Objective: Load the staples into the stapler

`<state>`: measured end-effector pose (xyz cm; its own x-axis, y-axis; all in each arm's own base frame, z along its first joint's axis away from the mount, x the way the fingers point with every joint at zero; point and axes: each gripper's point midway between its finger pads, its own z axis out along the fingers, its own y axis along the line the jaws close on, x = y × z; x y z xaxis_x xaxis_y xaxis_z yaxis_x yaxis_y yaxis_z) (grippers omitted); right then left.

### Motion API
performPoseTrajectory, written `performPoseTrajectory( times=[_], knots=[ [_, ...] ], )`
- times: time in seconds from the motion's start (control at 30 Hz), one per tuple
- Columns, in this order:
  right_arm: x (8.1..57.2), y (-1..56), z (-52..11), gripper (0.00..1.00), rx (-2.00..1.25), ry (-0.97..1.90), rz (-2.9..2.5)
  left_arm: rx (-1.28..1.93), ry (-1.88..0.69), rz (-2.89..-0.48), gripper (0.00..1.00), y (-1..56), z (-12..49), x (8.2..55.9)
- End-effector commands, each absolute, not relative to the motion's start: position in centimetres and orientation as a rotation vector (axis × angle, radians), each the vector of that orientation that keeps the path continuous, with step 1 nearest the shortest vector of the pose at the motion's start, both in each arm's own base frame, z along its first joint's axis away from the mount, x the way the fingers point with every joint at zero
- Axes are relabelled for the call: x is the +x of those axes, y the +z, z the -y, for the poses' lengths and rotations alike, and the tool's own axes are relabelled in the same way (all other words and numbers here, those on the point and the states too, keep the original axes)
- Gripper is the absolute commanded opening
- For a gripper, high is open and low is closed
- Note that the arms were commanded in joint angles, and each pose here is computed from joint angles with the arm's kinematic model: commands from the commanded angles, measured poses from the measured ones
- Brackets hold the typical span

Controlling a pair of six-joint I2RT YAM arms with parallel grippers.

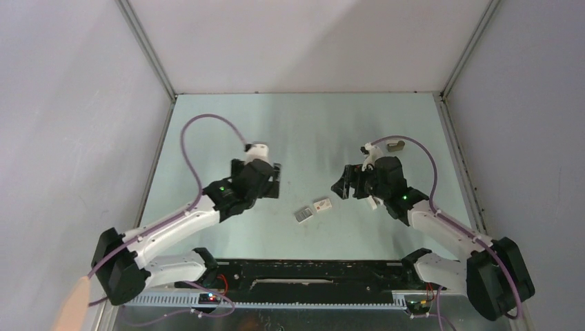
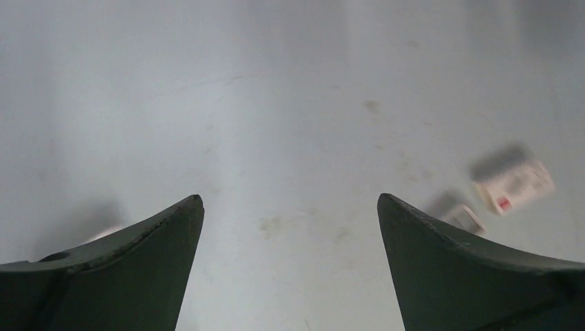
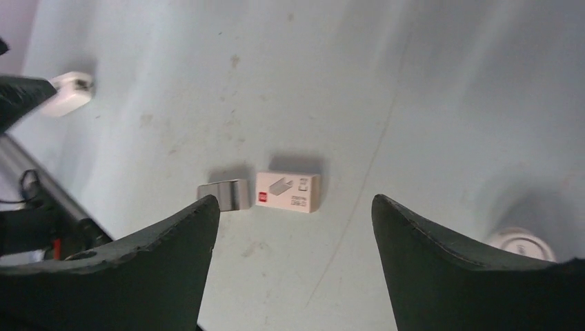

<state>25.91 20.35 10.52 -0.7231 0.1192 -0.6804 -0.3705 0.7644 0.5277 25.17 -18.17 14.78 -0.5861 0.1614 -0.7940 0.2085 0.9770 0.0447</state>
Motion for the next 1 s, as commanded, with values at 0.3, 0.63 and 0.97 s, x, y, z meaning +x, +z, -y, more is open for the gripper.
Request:
performPoseTrajectory(
  times=[0.3, 0.63, 0.97],
  knots=[
    [27.7, 12.1, -18.1, 0.85, -0.193, 0.498, -2.082, -0.943, 0.1, -2.117, 1.0, 8.6, 1.6, 21.2],
    [27.3, 11.5, -18.2, 0.85, -0.198, 0.508, -2.083, -1.32, 0.078, -1.82, 0.88, 7.6, -2.7, 20.0],
    [27.3, 11.2, -18.4, 0.86, -0.216, 0.478, -2.08, -1.519, 0.147, -1.773, 0.73, 5.1, -4.8, 19.4]
  ],
)
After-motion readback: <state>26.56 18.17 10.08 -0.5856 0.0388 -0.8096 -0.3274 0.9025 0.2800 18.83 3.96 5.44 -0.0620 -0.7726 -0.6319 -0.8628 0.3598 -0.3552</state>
